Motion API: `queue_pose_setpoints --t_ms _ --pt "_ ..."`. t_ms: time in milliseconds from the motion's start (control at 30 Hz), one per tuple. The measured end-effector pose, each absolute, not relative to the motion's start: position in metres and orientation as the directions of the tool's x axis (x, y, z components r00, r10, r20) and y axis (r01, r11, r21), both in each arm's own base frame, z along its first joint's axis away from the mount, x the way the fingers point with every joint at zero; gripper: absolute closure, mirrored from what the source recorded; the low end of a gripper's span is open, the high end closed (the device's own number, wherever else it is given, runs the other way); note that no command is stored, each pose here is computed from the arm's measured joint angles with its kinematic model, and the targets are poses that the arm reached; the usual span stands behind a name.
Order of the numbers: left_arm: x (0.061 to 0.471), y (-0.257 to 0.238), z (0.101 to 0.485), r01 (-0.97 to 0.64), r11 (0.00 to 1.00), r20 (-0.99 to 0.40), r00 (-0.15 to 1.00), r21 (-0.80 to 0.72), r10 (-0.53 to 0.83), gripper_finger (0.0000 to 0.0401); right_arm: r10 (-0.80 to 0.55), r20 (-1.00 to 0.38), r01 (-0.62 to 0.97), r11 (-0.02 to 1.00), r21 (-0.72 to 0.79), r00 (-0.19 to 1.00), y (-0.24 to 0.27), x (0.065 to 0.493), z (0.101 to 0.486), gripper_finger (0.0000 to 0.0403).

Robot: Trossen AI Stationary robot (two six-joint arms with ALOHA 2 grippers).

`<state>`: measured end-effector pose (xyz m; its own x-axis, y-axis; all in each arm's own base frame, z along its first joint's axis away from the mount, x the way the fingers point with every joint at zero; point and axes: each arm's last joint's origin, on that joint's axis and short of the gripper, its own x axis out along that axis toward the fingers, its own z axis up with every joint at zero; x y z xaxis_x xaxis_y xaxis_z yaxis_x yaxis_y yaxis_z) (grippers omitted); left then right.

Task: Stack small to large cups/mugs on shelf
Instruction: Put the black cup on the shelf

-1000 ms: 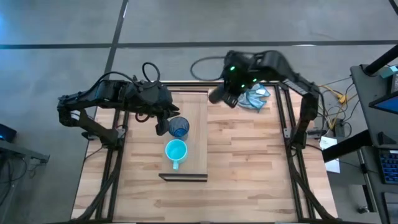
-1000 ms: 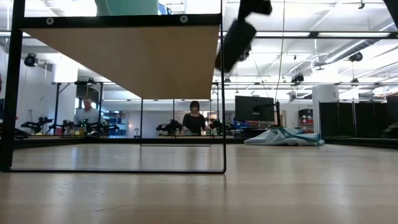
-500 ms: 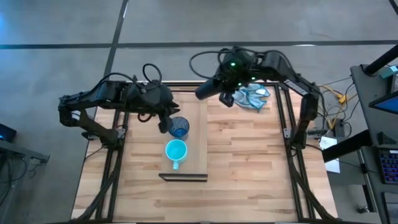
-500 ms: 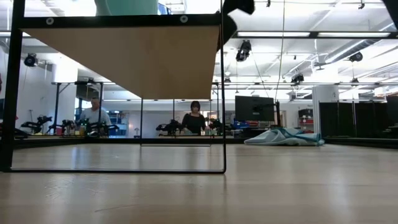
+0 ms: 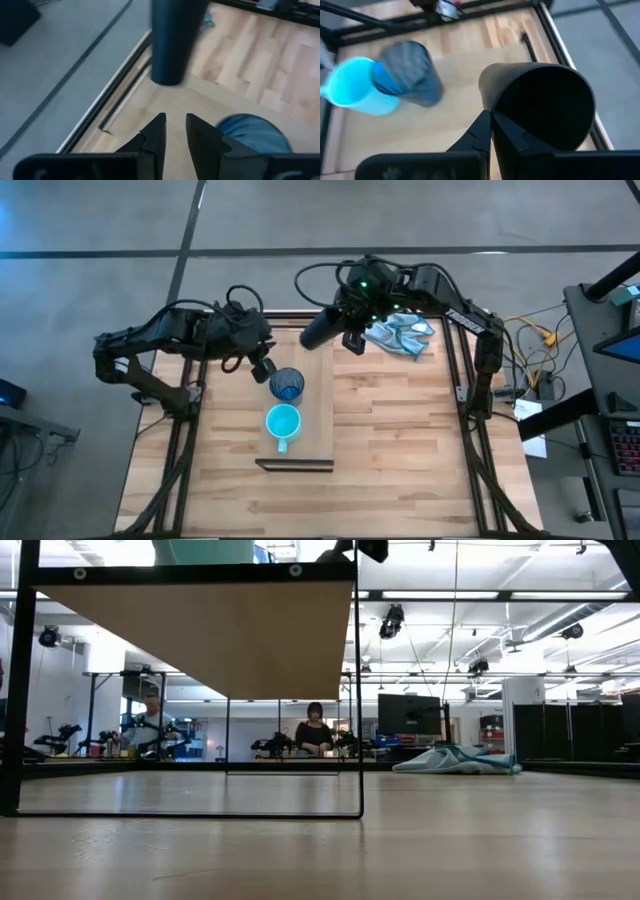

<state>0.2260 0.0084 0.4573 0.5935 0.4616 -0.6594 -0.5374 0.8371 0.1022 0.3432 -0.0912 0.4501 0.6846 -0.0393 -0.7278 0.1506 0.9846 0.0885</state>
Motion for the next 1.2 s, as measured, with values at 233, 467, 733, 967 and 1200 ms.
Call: queue_pose_setpoints --t_ms 233,467,733,967,1200 --pt "0.227 0.026 0.453 -0.604 0.789 -0.666 0.543 0.112 0.511 0.0340 -0.009 -0.696 0.095 0.992 0.086 0.718 -0.081 0.358 0.447 0.0395" --pt "0.235 0.046 0.444 -0.638 0.769 -0.676 0.549 0.042 0.492 0.0340 -0.013 -0.688 0.087 0.994 0.072 0.726 -0.084 0.374 0.437 0.0395" --pt "0.250 0.053 0.416 -0.635 0.772 -0.706 0.551 -0.010 0.444 0.0340 -0.009 -0.701 0.086 0.993 0.075 0.713 -0.087 0.387 0.425 0.0395" --pt "0.256 0.055 0.390 -0.644 0.765 -0.751 0.510 -0.009 0.420 0.0340 -0.011 -0.698 0.086 0.994 0.072 0.716 -0.087 0.387 0.426 0.0395" --pt "0.266 0.057 0.377 -0.628 0.776 -0.728 0.560 -0.061 0.396 0.0340 -0.011 -0.698 0.084 0.994 0.071 0.716 -0.087 0.387 0.425 0.0395"
